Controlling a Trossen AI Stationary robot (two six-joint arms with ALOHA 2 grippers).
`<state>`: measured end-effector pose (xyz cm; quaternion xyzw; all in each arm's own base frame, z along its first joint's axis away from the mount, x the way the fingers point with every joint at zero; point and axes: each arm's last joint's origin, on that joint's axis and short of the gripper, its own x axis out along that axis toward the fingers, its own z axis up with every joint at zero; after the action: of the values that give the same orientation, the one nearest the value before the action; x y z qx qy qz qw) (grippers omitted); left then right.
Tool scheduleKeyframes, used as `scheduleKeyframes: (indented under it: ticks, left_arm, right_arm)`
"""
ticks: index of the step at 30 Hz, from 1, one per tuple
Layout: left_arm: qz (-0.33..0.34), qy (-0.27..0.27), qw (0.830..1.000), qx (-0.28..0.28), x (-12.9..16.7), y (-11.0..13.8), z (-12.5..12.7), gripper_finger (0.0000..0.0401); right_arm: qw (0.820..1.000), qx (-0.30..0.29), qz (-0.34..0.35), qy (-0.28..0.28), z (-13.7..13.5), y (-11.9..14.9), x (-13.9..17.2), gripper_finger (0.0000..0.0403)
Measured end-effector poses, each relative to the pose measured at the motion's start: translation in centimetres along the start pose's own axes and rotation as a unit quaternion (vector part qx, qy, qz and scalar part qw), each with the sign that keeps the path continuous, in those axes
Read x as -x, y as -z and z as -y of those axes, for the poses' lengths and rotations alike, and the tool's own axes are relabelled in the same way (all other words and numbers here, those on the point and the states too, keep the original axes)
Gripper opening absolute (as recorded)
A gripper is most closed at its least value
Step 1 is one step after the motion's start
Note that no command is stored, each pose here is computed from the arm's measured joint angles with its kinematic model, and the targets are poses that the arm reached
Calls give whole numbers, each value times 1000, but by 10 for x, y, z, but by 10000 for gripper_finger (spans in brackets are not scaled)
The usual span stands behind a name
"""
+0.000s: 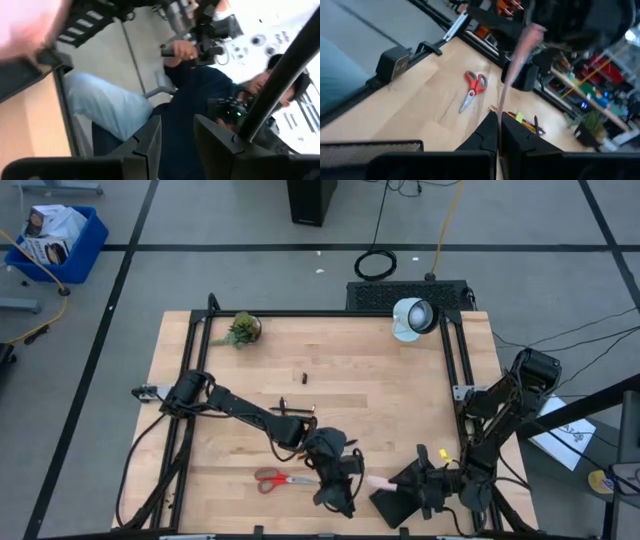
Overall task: Pick and place office supplies into organizer
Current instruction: Put the pink sticky note into the desk organizer
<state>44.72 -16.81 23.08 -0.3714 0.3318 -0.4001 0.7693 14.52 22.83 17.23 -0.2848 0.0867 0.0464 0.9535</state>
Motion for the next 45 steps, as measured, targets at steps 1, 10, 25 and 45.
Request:
scheduleKeyframes:
  ticks: [1, 10, 25, 45]
  left_arm:
    - [-3, -9, 1000, 11, 2, -1, -4, 120]
    - [16, -72, 993, 89, 61, -28, -54, 120]
    - [139, 89, 979, 122, 120, -27, -84, 120]
    - [102, 142, 979, 101, 112, -19, -71, 120]
  right_arm:
    - [1000, 11, 1, -1, -1, 0, 1, 1]
    - [998, 65, -5, 9, -1, 1, 2, 1]
    - [981, 186, -4, 57, 9, -6, -6, 0]
    - [924, 367, -43, 101, 36, -6, -34, 2]
